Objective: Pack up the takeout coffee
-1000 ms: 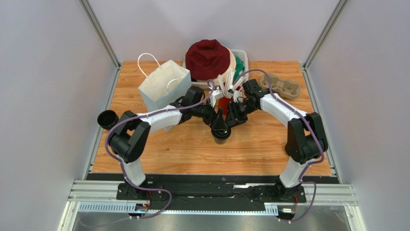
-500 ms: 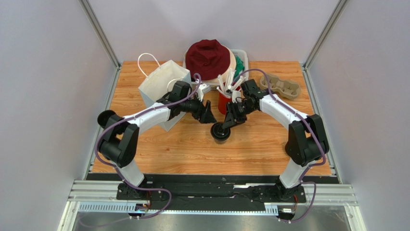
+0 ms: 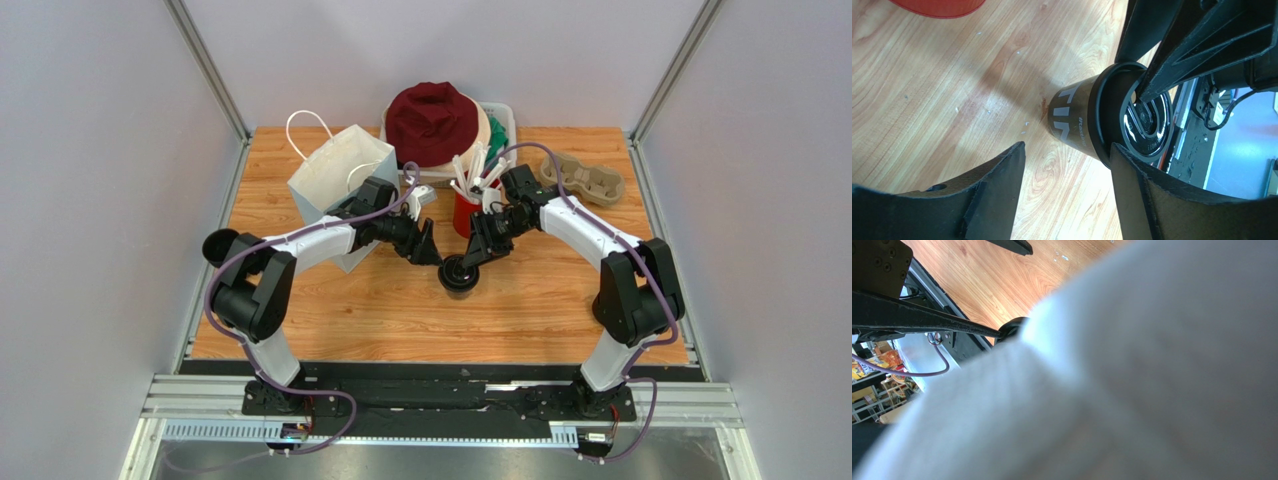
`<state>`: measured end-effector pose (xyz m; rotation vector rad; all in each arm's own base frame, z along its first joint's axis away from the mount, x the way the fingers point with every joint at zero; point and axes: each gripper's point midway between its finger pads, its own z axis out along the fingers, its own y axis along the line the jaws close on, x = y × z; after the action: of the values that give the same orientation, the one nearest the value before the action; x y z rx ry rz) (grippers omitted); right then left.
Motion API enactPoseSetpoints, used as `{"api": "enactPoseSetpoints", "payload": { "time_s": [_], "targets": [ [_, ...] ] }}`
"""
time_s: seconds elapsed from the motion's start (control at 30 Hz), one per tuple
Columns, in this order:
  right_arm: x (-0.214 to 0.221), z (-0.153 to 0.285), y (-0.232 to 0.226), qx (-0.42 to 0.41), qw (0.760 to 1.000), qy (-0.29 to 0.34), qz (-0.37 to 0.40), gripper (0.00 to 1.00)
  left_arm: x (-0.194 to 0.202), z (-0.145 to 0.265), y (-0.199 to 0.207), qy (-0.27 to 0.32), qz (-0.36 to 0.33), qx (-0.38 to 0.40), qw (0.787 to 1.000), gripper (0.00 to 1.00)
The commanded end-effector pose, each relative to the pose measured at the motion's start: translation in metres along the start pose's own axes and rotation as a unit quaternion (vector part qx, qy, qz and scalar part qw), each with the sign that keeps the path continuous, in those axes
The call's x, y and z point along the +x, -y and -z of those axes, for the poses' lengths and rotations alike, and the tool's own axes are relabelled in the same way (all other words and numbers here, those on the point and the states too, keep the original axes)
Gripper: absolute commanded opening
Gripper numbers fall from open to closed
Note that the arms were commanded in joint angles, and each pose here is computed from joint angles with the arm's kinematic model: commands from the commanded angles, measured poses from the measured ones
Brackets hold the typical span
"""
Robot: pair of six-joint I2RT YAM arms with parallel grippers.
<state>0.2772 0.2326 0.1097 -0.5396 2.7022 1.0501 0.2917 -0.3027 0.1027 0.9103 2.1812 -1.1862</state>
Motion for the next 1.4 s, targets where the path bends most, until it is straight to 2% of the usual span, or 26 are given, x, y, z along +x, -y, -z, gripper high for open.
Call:
{"api": "enactPoseSetpoints", "payload": {
  "time_s": [0.0, 0.37, 0.6, 0.8, 1.03, 1.13, 1.37],
  "targets": [
    [-0.001, -0.003, 0.022, 0.051, 0.998, 0.005, 0.022, 0.29, 0.008, -0.003, -0.004, -0.007, -0.009, 0.010, 1.000, 0.69],
    [0.002, -0.006, 0.037, 0.082, 0.996, -0.002, 0.019, 0.29, 0.015, -0.004, -0.003, -0.017, 0.002, 0.015, 1.000, 0.63],
    [0.006, -0.008, 0.046, 0.101, 0.995, -0.004, 0.017, 0.28, 0.021, -0.003, -0.001, -0.031, 0.010, 0.021, 0.999, 0.54],
    [0.002, -0.004, 0.054, 0.129, 0.991, 0.012, 0.021, 0.28, 0.030, -0.003, -0.001, -0.044, 0.011, 0.015, 0.999, 0.50],
    [0.002, 0.001, 0.051, 0.131, 0.991, 0.025, 0.029, 0.28, 0.026, -0.002, 0.008, -0.044, 0.010, 0.022, 0.999, 0.54],
    [0.002, 0.004, 0.047, 0.126, 0.991, 0.029, 0.034, 0.28, 0.010, 0.002, 0.013, -0.029, -0.002, 0.023, 0.999, 0.64],
    [0.001, 0.010, 0.043, 0.126, 0.990, 0.040, 0.044, 0.28, -0.019, 0.011, 0.026, -0.004, -0.025, 0.029, 0.999, 0.65]
  ]
}}
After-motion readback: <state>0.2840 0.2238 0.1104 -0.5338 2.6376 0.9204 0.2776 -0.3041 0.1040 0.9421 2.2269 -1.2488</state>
